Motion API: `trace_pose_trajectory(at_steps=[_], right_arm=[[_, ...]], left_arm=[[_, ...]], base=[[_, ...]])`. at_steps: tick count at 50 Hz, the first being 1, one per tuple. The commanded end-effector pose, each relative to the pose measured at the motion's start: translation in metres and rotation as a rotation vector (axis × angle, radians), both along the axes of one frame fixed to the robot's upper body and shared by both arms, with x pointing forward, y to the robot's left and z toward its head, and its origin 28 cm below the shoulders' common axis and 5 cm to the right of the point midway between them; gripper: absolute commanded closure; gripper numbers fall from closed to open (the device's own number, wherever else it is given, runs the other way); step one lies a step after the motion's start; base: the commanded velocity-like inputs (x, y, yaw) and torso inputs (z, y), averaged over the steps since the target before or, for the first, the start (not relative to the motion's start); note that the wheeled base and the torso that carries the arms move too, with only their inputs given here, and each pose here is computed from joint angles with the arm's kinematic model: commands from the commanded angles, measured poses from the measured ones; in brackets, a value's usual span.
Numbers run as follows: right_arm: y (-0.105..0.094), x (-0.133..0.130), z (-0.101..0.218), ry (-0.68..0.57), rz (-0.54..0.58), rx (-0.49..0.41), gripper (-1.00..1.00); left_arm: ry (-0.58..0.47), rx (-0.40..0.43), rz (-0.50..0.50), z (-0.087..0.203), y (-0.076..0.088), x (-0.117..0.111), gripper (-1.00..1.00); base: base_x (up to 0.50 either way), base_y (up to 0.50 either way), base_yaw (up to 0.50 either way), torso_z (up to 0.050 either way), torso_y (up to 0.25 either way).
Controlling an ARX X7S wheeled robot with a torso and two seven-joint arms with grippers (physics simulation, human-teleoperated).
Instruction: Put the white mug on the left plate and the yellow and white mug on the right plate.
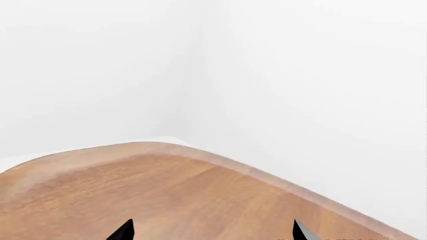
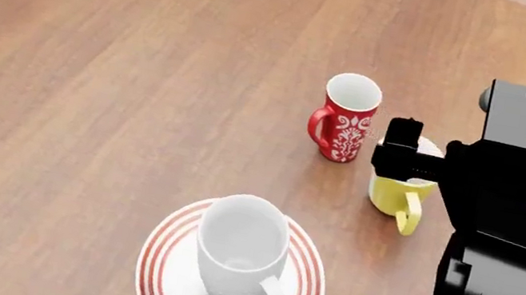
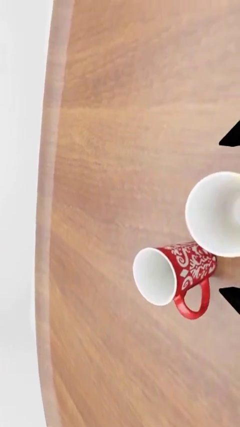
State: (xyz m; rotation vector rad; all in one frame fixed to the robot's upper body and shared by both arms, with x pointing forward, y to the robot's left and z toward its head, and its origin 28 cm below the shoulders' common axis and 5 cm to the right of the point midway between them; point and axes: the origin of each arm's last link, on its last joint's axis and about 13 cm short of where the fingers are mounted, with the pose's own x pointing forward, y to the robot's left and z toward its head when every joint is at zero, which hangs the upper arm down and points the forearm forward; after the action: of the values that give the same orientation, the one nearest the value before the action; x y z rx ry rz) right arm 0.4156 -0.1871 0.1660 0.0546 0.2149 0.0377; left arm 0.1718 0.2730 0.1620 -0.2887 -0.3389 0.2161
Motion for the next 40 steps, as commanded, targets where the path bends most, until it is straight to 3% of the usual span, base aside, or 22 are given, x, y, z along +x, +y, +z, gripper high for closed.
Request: trace_pose_trajectory(at_steps=[1, 9, 18, 30, 37, 40], right_arm=[[-0.0014, -0.0038, -0.0121, 0.032, -0.007, 0.008, -1.00], [-0.0014, -0.0044, -0.0137, 0.040, 0.000, 0.007, -1.00], [-0.0034, -0.0033, -0.0088, 0.022, -0.009, 0.013, -1.00], [-0.0017, -0.0041, -0.0128, 0.032, -0.003, 0.011, -1.00], [-0.0012, -0.0036, -0.0122, 0.025, 0.005, 0.008, -1.00], [-0.0003, -0.0009, -0.0074, -0.035, 0.017, -0.004, -1.00]], left_arm=[[-0.012, -0.048, 0.005, 0.0020, 0.0044, 0.0000, -1.00], [-0.009, -0.049, 0.006, 0.0016, 0.0050, -0.0005, -1.00], [-0.020, -0.046, 0.012, 0.0024, 0.0050, -0.0014, -1.00], [-0.022, -0.004, 0.042, 0.0010, 0.0049, 0.0011, -1.00], [-0.012, -0.013, 0.043, 0.0004, 0.0046, 0.0016, -1.00], [-0.011, -0.017, 0.043, 0.0006, 0.0046, 0.0013, -1.00]], base=[[0.00, 0.00, 0.00, 0.003, -0.250], [0.00, 0.00, 0.00, 0.004, -0.250], [0.00, 0.00, 0.00, 0.001, -0.021], [0.00, 0.00, 0.00, 0.008, -0.250], [0.00, 0.00, 0.00, 0.001, -0.019], [0.00, 0.00, 0.00, 0.000, 0.000]])
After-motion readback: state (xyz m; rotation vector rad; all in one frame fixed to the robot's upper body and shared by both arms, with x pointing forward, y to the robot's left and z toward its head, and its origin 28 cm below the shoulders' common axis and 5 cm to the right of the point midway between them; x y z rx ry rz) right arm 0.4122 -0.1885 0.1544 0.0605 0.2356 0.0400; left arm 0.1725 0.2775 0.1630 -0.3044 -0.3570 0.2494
